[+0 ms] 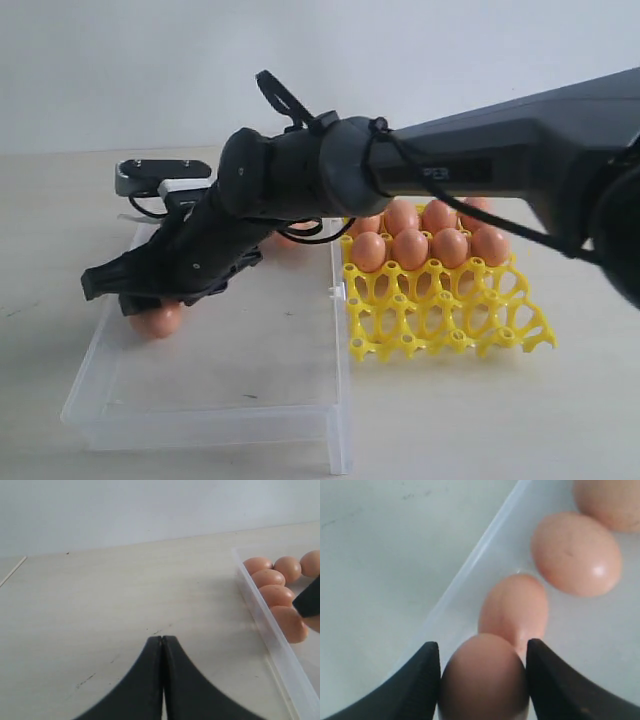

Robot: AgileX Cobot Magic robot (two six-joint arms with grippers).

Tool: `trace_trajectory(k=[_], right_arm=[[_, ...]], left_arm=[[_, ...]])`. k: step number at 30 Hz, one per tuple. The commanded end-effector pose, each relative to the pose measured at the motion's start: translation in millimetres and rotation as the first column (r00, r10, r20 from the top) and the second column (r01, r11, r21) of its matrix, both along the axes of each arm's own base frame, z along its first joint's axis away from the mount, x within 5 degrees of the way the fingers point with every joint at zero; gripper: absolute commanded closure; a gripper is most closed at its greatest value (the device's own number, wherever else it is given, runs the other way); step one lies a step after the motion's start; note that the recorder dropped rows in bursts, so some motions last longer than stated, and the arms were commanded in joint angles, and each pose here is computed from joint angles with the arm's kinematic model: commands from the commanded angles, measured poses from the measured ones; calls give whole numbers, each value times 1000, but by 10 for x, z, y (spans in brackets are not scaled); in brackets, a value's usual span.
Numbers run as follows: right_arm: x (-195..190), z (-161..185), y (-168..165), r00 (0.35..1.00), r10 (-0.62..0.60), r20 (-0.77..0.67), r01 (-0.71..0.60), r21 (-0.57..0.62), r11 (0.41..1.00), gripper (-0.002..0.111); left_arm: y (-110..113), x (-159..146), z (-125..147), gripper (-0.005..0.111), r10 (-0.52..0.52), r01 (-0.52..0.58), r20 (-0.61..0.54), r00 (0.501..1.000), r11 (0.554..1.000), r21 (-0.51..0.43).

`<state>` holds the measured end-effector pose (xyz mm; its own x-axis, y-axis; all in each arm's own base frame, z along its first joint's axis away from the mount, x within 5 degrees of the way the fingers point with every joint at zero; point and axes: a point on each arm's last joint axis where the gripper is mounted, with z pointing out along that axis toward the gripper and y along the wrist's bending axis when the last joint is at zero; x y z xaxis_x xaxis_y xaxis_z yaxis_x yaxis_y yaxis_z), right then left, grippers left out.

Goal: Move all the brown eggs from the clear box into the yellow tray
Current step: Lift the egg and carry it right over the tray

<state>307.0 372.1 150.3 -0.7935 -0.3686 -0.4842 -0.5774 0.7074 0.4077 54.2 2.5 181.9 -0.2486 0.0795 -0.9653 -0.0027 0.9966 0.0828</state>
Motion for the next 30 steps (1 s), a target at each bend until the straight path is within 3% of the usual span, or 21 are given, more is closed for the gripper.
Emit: trace_trajectory(k=[1, 7, 14, 19, 30], right_arm=[[-42, 231, -205, 986, -34, 164, 32, 16, 999, 108], [-117, 467, -642, 939, -147, 311, 130, 74, 989, 108], [-204, 724, -1270, 830, -324, 455, 270, 181, 946, 108], [-236, 604, -1617, 776, -394, 492, 352, 180, 918, 108], [-35, 272, -1849, 781, -432, 451, 432, 109, 895, 108]], left_arm=[[-1, -1, 29, 107, 1, -1, 23, 1000, 1000, -7], [-1, -1, 29, 107, 1, -1, 23, 1000, 1000, -7], [-1, -1, 29, 107, 1, -1, 23, 1000, 1000, -7], [-1, -1, 29, 107, 1, -1, 23, 1000, 1000, -7], [-1, -1, 29, 107, 1, -1, 23, 1000, 1000, -7]])
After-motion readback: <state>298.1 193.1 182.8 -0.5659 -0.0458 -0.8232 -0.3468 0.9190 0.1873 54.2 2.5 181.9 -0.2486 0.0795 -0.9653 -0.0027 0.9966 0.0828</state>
